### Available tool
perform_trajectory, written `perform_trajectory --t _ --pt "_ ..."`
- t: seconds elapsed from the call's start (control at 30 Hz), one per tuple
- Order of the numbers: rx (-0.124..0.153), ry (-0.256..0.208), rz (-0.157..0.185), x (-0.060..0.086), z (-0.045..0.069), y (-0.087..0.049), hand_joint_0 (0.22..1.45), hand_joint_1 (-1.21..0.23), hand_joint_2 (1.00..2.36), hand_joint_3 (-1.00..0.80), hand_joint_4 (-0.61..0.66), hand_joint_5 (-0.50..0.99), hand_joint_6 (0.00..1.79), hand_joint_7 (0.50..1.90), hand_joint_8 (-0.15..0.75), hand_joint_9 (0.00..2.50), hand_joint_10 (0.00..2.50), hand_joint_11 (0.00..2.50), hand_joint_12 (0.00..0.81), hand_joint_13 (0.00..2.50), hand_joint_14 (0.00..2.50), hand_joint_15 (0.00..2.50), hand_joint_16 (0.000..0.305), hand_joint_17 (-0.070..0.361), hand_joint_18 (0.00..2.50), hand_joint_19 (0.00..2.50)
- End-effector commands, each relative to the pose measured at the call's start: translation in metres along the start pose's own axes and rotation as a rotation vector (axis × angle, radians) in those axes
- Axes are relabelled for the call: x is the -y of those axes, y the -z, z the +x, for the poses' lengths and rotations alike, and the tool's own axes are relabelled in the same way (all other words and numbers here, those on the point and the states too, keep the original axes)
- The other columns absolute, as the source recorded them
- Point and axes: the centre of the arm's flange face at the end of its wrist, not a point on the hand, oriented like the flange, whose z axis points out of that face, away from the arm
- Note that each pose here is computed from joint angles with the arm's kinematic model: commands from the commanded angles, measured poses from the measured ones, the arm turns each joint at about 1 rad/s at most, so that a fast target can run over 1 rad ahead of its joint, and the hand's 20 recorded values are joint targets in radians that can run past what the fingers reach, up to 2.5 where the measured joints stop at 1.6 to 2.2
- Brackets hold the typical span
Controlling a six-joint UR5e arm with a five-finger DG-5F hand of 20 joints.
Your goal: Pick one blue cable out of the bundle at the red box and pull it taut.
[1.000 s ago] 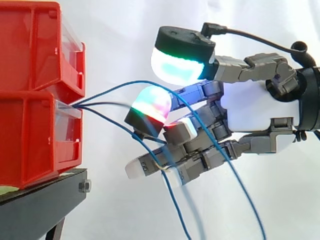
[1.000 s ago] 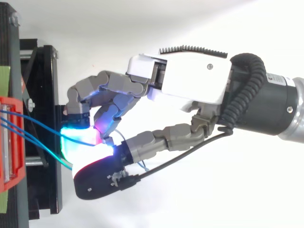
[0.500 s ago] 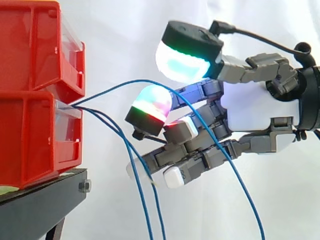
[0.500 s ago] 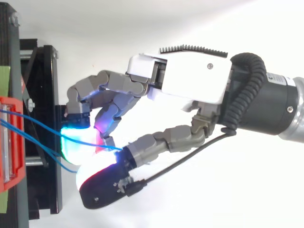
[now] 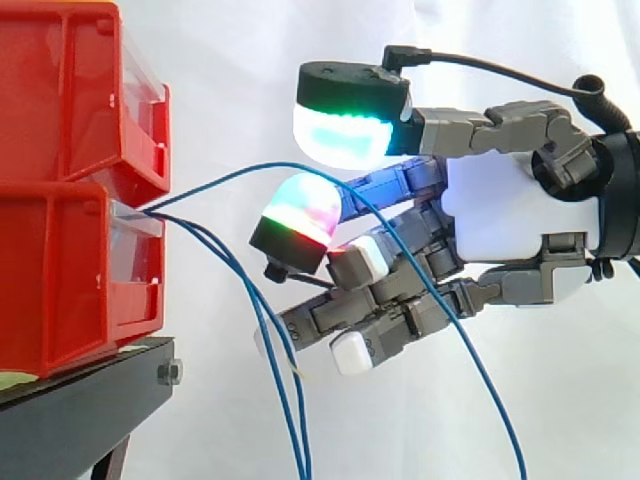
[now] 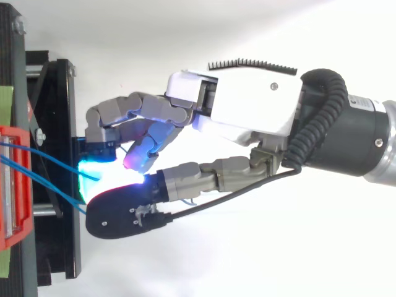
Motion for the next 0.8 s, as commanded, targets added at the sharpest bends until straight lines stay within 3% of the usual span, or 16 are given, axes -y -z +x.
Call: perform_trajectory --t 0.0,0.23,0.4,0.5,0.77 --pt "0.001 -0.002 -0.009 -0.0088 -0.0018 0.0016 0.59 -0.57 1.02 -0.21 0.22 -0.08 0.6 1.34 0.368 0.98 0.02 1.02 0.431 0.54 0.01 0.23 0.06 0.135 0.67 0.44" --pt "0.001 0.003 -0.007 -0.0125 -0.003 0.0032 0.58 -0.58 1.02 -0.24 0.33 -0.05 0.5 1.41 0.358 0.97 0.02 0.91 0.425 0.53 0.01 0.22 0.06 0.135 0.66 0.45" --pt "0.002 0.005 -0.006 -0.0115 -0.0041 0.0033 0.6 -0.56 1.02 -0.21 0.45 -0.06 0.5 1.17 0.345 0.99 0.02 0.81 0.427 0.53 0.01 0.22 0.06 0.135 0.67 0.45" --pt "0.001 0.004 -0.009 -0.0136 -0.0033 0.0035 0.6 -0.56 1.02 -0.19 0.49 -0.06 0.5 1.12 0.35 1.0 0.02 0.79 0.431 0.54 0.01 0.21 0.061 0.137 0.68 0.44" --pt "0.001 0.007 -0.006 -0.0117 -0.003 0.0035 0.62 -0.63 1.02 -0.16 0.41 -0.06 0.5 1.24 0.361 1.01 0.02 0.86 0.432 0.55 0.01 0.22 0.06 0.136 0.69 0.44"
